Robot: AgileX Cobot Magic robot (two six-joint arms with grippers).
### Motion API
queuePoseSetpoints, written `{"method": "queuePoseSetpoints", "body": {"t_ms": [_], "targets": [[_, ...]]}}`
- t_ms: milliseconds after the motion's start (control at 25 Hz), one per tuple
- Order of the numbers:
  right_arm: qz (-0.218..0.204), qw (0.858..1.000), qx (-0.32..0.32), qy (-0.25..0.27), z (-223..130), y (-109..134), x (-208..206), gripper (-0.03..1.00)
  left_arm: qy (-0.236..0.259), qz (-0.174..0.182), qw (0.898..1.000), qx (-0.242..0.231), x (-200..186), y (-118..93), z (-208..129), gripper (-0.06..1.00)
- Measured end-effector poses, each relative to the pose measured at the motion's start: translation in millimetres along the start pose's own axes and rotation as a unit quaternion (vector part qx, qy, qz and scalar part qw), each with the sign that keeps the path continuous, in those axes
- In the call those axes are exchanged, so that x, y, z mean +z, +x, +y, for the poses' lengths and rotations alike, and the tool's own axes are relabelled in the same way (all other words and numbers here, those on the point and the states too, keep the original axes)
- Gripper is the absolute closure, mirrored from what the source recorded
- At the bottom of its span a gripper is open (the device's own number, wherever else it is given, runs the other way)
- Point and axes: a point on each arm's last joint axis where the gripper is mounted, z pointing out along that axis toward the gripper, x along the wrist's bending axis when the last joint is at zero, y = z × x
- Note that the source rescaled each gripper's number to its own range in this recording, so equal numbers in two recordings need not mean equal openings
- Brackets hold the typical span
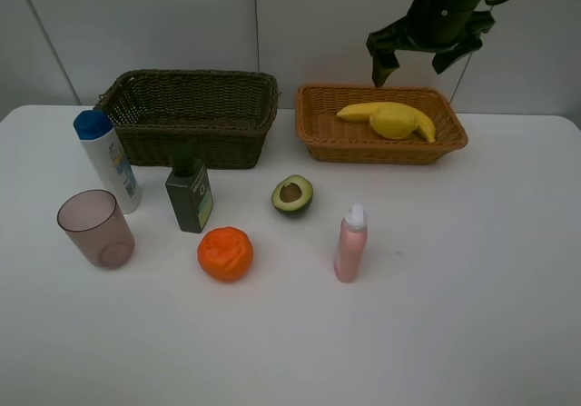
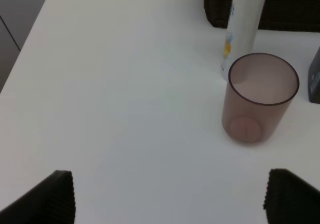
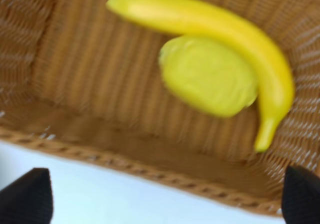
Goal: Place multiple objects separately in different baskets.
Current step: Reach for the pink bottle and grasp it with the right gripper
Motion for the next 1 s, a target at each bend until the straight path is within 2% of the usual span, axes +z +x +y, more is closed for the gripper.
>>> {"method": "queuePoseSetpoints", "body": {"t_ms": [400, 640, 1000], "targets": [[0.030, 0.999, -0.004, 0.045, -32.5, 41.2, -11.2, 0.03, 0.000, 0.000, 1.000, 0.000, 0.0, 0.0, 0.0, -0.06], [0.044, 0.996, -0.018, 0.076, -48.8, 68.5, -4.2, 0.03, 0.000, 0.000, 1.000, 0.000, 0.0, 0.0, 0.0, -0.06], [0.076, 0.989, -0.004, 0.127, -78.5, 92.2, 13.2, 0.03, 0.000, 0.000, 1.000, 0.000, 0.0, 0.0, 0.0, -0.06]]}}
